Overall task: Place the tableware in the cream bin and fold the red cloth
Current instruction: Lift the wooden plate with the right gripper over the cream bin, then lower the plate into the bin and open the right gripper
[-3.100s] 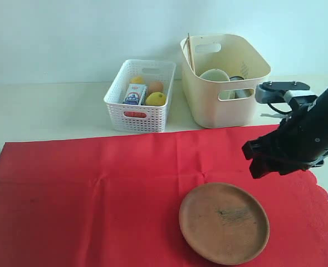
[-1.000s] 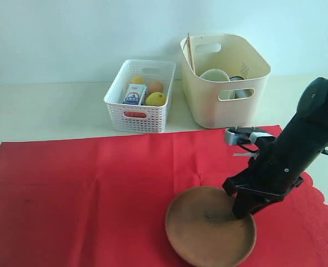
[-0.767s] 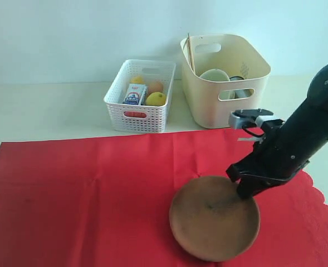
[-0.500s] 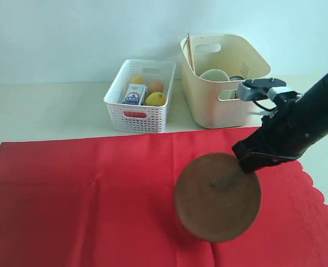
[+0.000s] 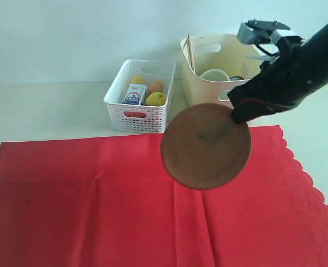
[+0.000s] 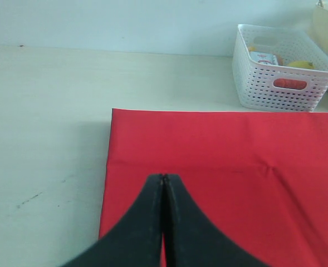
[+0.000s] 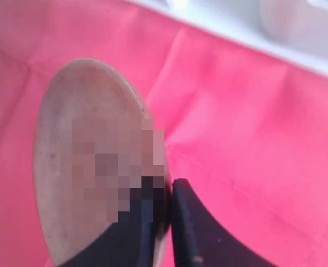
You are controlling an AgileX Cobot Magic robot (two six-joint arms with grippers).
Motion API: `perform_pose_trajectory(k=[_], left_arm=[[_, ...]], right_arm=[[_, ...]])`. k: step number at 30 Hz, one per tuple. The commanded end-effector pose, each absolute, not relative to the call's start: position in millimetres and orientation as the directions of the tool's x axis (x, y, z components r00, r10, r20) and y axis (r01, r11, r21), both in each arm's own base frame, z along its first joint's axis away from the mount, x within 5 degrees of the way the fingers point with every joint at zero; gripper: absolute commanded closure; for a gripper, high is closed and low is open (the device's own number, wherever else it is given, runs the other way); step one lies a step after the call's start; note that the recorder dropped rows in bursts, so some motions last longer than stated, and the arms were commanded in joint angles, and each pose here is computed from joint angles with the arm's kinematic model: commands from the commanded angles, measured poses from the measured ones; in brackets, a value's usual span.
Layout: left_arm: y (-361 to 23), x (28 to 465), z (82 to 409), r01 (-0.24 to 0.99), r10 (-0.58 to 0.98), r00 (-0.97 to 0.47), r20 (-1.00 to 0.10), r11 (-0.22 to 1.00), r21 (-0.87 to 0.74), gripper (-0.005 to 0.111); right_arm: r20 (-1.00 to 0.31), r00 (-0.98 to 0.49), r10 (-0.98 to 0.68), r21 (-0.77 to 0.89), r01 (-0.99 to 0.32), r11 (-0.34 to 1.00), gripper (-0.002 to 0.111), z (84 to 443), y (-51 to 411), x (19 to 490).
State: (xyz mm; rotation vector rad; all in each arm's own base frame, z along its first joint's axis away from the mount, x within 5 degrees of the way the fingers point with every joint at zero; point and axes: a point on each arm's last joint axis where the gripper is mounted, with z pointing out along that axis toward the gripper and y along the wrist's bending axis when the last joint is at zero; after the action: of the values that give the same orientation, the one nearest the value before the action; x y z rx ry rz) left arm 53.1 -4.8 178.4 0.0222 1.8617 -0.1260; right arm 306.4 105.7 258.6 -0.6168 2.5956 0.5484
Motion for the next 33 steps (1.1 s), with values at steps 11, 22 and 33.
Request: perform_pose_trajectory(k=[11,22,33], left_arm=[[-5.5,52.9,181.1,0.089,-0.06,-0.273,-0.96,0.992,-0.087,0.107],[-5.5,52.9,181.1,0.089,-0.06,-0.273,-0.96,0.992,-0.087,0.107],[-5.5,52.9,181.1,0.089,-0.06,-0.273,-0.96,0.992,-0.087,0.107]], right_arm=[[-0.706,-0.694,-0.139,0.244,-0.422,0.873,0.108,357.1,78.3,369.8],[-0.716,-0.698,0.015,0.268,-0.256,0.929,0.108,328.2,23.2,457.4],[-0.681,-0.727,0.083,0.305,-0.179,0.935,0.108,258.7,15.5,501.0]])
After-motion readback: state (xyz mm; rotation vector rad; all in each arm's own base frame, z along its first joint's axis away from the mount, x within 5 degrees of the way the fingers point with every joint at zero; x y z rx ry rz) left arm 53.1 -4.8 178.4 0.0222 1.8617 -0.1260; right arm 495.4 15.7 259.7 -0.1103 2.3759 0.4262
